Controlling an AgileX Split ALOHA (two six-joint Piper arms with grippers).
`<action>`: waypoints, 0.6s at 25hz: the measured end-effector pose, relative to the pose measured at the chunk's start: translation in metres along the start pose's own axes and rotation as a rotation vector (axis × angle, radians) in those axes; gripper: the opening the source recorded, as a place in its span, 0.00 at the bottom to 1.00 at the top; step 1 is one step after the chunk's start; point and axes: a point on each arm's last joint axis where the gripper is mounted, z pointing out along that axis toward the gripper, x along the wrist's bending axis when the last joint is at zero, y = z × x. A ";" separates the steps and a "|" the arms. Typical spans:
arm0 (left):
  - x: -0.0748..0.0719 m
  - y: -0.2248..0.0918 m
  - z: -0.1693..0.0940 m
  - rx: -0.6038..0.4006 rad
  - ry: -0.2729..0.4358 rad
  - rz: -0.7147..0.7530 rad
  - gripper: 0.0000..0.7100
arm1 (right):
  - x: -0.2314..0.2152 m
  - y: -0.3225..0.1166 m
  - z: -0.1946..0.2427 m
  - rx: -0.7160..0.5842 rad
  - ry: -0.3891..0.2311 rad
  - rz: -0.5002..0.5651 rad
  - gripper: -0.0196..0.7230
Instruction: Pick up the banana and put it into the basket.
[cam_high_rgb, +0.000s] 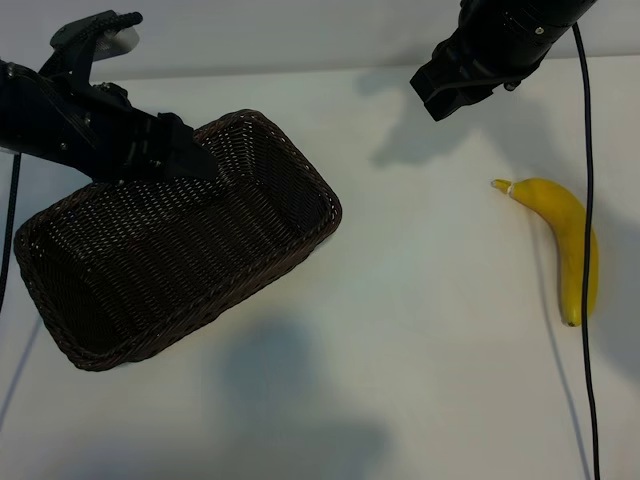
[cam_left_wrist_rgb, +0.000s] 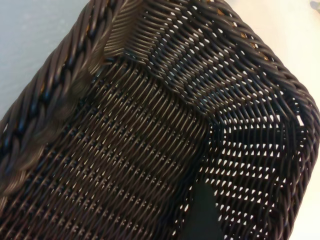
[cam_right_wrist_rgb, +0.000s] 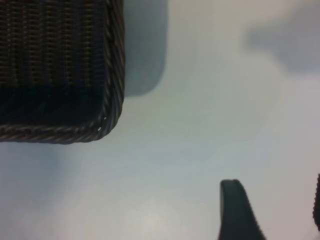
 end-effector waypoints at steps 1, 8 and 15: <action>0.000 0.000 0.000 0.000 0.000 0.000 0.83 | 0.000 0.000 0.000 0.000 0.000 0.000 0.55; 0.000 0.000 0.000 0.000 0.000 0.000 0.83 | 0.000 0.000 0.000 0.001 -0.003 -0.001 0.55; 0.000 0.000 0.000 0.000 0.000 0.000 0.83 | -0.001 0.000 0.000 0.002 -0.006 -0.003 0.55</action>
